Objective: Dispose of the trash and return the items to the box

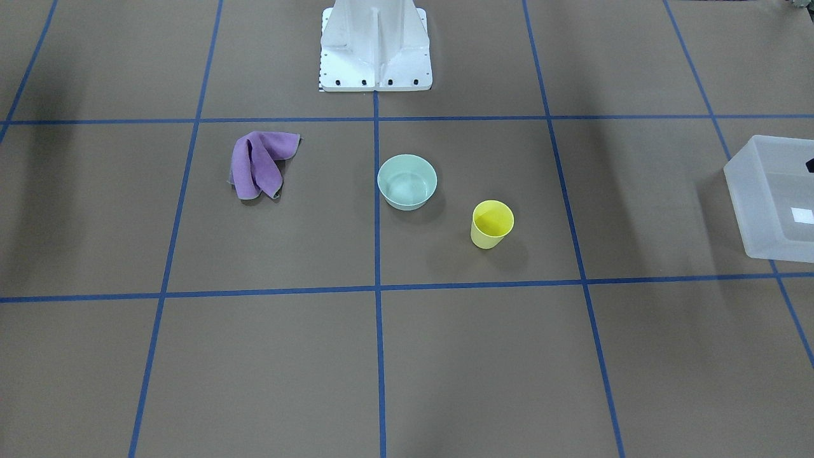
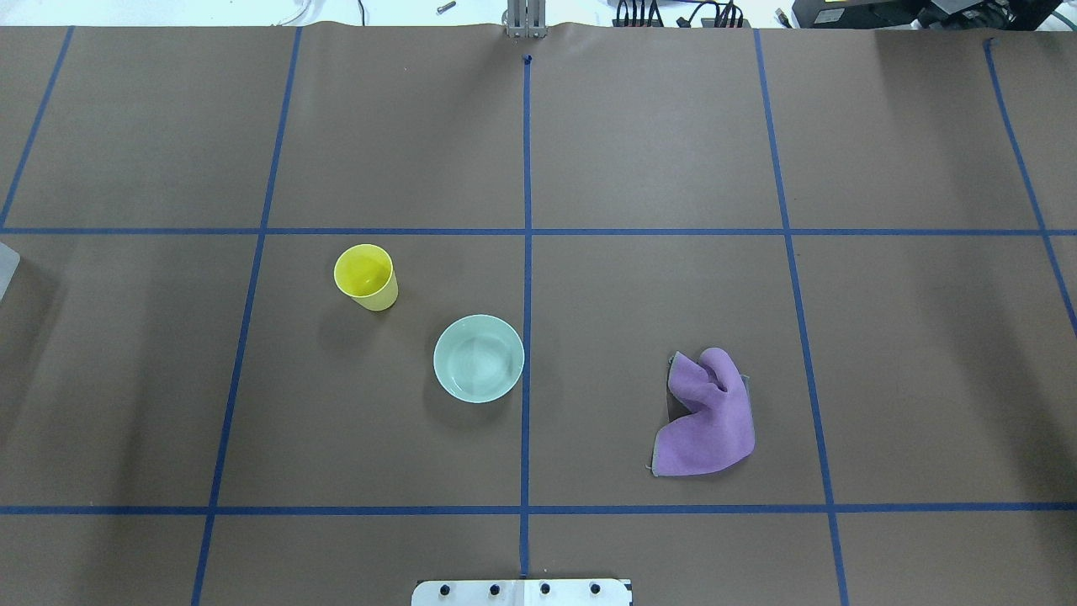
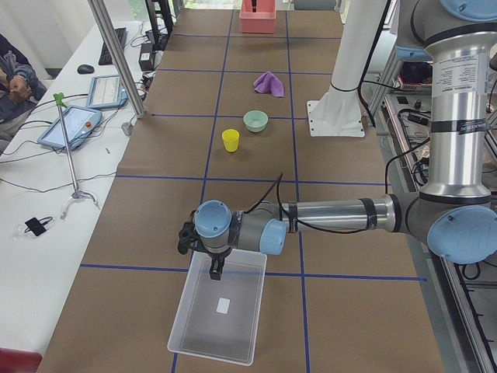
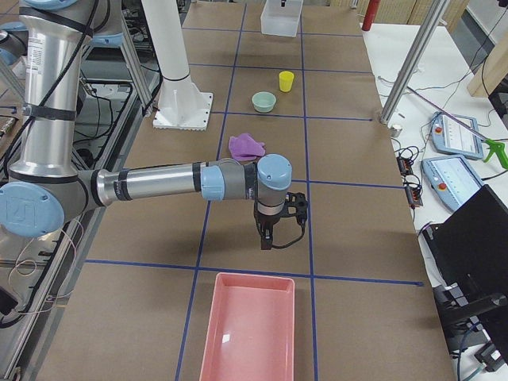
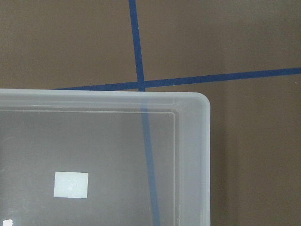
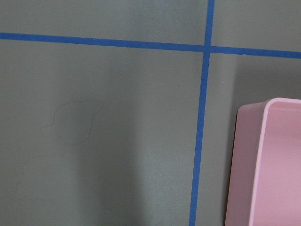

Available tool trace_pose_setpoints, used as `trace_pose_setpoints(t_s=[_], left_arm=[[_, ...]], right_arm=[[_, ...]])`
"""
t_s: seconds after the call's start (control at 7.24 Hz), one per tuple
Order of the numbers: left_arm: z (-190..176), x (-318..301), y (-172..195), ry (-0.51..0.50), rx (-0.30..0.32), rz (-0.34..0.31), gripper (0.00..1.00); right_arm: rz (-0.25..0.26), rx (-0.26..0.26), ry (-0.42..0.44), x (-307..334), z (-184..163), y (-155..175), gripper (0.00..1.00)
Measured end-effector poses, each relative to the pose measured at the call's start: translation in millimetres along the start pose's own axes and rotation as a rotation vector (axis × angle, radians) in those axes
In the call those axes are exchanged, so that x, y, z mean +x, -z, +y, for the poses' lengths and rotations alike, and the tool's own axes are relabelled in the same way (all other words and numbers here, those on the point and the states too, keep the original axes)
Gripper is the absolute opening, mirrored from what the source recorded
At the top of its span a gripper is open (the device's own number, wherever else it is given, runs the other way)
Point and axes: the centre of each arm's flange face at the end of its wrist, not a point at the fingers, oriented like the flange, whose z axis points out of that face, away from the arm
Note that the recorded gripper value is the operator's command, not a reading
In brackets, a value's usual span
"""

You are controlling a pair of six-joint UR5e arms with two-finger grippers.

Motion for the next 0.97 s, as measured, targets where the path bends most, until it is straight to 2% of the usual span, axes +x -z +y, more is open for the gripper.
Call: trace_pose_setpoints(t_s=[0.41,0.97], left_arm=[[-2,10,8,-0.017,0.021,0.000,0.98],[-6,29,20,-0.044,0.059,0.011,0.98]], right_arm=[[0.001,0.020,0.015,-5,-19,7,1.00],[-0.001,0.014,0.001,-1,-19,4,1.00]])
